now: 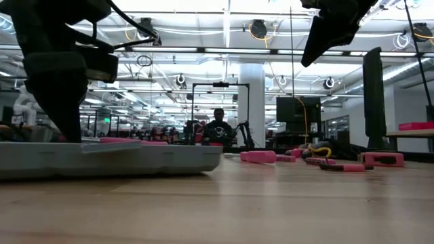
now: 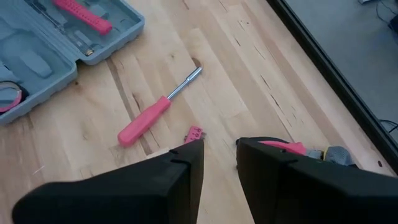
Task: Prefit tool cases
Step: Put the pink hammer into the gray prefit tool case
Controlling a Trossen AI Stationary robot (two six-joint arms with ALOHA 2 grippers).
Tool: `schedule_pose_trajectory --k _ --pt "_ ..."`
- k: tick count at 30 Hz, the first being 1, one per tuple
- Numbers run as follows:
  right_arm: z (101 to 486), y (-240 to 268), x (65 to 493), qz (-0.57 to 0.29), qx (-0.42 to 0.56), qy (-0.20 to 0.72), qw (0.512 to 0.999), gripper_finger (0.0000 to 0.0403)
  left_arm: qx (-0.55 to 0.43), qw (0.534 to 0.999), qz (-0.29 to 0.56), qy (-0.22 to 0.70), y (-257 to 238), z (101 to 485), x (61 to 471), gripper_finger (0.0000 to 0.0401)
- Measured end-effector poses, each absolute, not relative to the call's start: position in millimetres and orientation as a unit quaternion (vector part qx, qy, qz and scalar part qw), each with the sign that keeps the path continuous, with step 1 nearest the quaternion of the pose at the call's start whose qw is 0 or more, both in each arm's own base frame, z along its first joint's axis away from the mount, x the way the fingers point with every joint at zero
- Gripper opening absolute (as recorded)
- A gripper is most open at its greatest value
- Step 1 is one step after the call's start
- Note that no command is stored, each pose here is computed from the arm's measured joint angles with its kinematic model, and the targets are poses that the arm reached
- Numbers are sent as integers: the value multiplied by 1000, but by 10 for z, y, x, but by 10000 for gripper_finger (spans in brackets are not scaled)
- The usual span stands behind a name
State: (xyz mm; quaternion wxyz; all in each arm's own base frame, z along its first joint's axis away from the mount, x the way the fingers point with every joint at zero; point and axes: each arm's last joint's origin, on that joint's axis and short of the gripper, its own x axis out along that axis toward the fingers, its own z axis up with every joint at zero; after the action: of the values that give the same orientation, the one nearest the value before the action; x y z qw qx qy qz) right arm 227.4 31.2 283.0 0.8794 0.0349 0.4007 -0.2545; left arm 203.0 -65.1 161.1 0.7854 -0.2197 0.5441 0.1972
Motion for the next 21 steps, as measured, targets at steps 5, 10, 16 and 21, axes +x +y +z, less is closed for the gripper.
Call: schedule_pose_trajectory --k 5,10,16,21 --pt "2831 312 2274 -255 35 400 880 84 -193 791 187 550 -628 1606 2029 32" --pt "2835 313 2282 -254 38 397 881 84 -177 793 184 553 -584 1602 2039 31" --pt "2838 315 2286 -252 39 395 882 84 -175 793 186 553 -544 1601 2050 31" --pt "2838 315 2286 -252 39 395 882 84 -181 792 197 549 -487 1601 2068 31"
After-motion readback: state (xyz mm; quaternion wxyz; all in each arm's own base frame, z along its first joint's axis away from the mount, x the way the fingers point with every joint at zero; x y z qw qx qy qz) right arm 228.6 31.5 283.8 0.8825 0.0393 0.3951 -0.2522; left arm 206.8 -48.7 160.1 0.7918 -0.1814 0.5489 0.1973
